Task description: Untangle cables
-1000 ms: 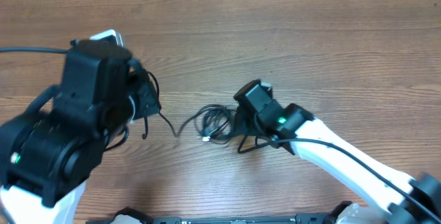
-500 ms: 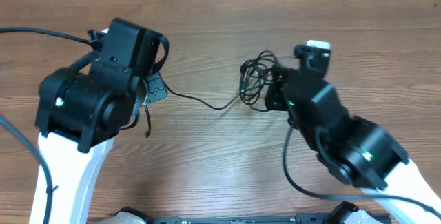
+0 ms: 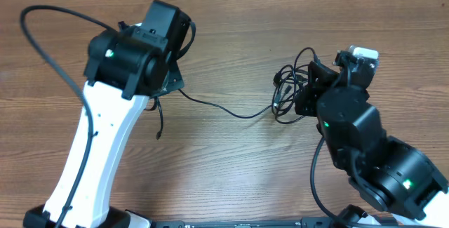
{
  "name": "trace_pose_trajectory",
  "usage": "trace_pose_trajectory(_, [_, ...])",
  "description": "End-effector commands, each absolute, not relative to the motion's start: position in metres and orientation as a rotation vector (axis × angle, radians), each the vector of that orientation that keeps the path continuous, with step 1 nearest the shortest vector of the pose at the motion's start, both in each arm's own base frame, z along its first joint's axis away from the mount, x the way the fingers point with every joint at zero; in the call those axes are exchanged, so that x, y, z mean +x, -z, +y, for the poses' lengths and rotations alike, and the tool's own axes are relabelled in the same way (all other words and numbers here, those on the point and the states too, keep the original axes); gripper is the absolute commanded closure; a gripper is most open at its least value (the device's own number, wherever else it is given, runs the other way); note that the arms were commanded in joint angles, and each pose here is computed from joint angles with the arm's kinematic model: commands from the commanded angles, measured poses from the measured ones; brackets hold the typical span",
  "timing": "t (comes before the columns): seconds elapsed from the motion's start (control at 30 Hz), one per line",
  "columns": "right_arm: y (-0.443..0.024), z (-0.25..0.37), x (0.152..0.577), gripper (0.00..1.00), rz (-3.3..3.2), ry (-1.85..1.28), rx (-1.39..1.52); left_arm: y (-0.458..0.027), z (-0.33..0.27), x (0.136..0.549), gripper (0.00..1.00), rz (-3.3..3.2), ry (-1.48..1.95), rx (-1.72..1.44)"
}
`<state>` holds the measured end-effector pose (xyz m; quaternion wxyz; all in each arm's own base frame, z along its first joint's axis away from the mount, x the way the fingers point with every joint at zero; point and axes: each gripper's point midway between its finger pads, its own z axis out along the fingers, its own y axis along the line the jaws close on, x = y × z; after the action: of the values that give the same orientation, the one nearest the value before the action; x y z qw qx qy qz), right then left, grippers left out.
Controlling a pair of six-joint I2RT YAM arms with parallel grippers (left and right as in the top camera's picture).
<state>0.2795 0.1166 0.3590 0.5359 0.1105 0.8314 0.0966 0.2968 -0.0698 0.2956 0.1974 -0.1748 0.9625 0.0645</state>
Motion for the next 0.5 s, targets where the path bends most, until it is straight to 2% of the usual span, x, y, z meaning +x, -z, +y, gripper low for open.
trace_pose_trajectory(0.0, [-0.370,0.095,0.287,0.96,1.916,-0.070,0.338,-0.275,-0.069,0.301,0.96,2.744,-0.263,-0.499])
trace_pose_trajectory(0.27, [-0.327,0.102,0.300,0.96,2.040,0.097,0.288,-0.230,-0.045,0.314,0.96,2.769,-0.624,-0.510])
trace_pose_trajectory(0.47, [-0.309,0.097,0.303,0.96,2.061,0.168,0.377,-0.203,-0.032,0.320,0.96,2.817,-0.730,-0.577])
